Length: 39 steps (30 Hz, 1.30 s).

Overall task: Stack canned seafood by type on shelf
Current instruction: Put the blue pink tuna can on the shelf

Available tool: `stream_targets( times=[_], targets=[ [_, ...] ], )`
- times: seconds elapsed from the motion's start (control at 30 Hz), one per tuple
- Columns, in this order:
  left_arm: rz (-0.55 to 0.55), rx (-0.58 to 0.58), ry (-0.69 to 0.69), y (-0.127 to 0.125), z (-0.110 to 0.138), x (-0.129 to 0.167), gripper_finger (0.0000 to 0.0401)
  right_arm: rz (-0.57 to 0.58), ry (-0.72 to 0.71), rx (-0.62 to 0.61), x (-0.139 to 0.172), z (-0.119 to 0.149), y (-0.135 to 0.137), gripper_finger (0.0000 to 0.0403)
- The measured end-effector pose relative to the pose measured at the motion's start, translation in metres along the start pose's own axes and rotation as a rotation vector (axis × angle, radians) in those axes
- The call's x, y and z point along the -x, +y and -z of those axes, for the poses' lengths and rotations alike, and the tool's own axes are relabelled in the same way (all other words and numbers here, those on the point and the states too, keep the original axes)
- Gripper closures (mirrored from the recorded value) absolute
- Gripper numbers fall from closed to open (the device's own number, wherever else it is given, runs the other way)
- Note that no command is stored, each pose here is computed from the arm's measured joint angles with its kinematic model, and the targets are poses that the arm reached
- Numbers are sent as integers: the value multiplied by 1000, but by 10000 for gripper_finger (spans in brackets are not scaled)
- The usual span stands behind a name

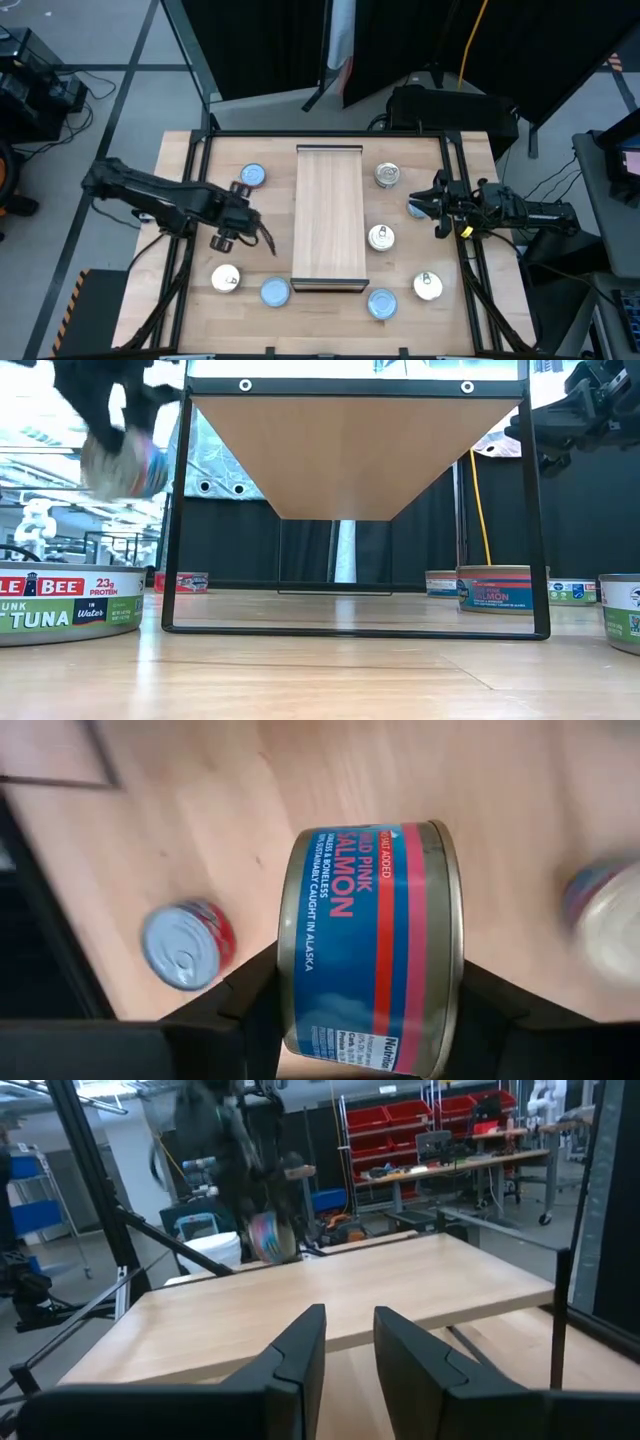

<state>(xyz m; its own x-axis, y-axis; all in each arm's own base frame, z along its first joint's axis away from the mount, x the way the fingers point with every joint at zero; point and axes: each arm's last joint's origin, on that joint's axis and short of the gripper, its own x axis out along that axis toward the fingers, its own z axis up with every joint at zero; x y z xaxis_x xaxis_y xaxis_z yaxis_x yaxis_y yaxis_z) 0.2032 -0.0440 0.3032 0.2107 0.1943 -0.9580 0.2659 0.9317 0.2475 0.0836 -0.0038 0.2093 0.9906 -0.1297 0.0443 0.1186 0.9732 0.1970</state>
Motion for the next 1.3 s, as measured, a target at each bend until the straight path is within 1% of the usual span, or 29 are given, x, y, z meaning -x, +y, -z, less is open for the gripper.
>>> stream_targets(
  times=[0.1,0.2,0.23,0.3,0.4,0.47,0.53,0.6,0.67,0.77,0.9,1.07,1.2,1.3],
  targets=[
    [-25,83,-156,6,3,36,206,-4,-23,6,0,-2,0,321],
    [-72,138,-343,14,4,70,206,-12,-66,18,0,-6,1,321],
    [-94,164,-423,17,4,81,206,-14,-81,20,0,-8,1,321],
    [-125,229,-625,23,-1,102,206,-19,-114,32,1,-11,2,321],
    [-148,302,-897,30,-6,128,206,-25,-149,37,1,-14,3,321],
    [-166,315,-1024,33,-11,139,206,-26,-159,37,1,-15,3,321],
    [-192,319,-1114,35,-15,148,206,-26,-158,41,1,-15,3,321],
    [-232,335,-1178,38,-18,153,206,-24,-158,52,1,-15,3,321],
    [-280,360,-1214,42,-24,156,206,-24,-158,62,1,-15,3,321],
    [-310,395,-1215,46,-30,153,206,-23,-158,65,1,-15,3,321],
    [-289,524,-1240,53,-34,151,206,-22,-161,84,1,-15,3,321],
    [-262,640,-1273,62,-40,148,206,-21,-164,106,1,-16,3,321],
    [-232,741,-1371,72,-39,155,206,-20,-172,131,1,-17,3,321],
    [-204,810,-1414,81,-35,157,206,-21,-191,137,2,-18,3,321]
  ],
)
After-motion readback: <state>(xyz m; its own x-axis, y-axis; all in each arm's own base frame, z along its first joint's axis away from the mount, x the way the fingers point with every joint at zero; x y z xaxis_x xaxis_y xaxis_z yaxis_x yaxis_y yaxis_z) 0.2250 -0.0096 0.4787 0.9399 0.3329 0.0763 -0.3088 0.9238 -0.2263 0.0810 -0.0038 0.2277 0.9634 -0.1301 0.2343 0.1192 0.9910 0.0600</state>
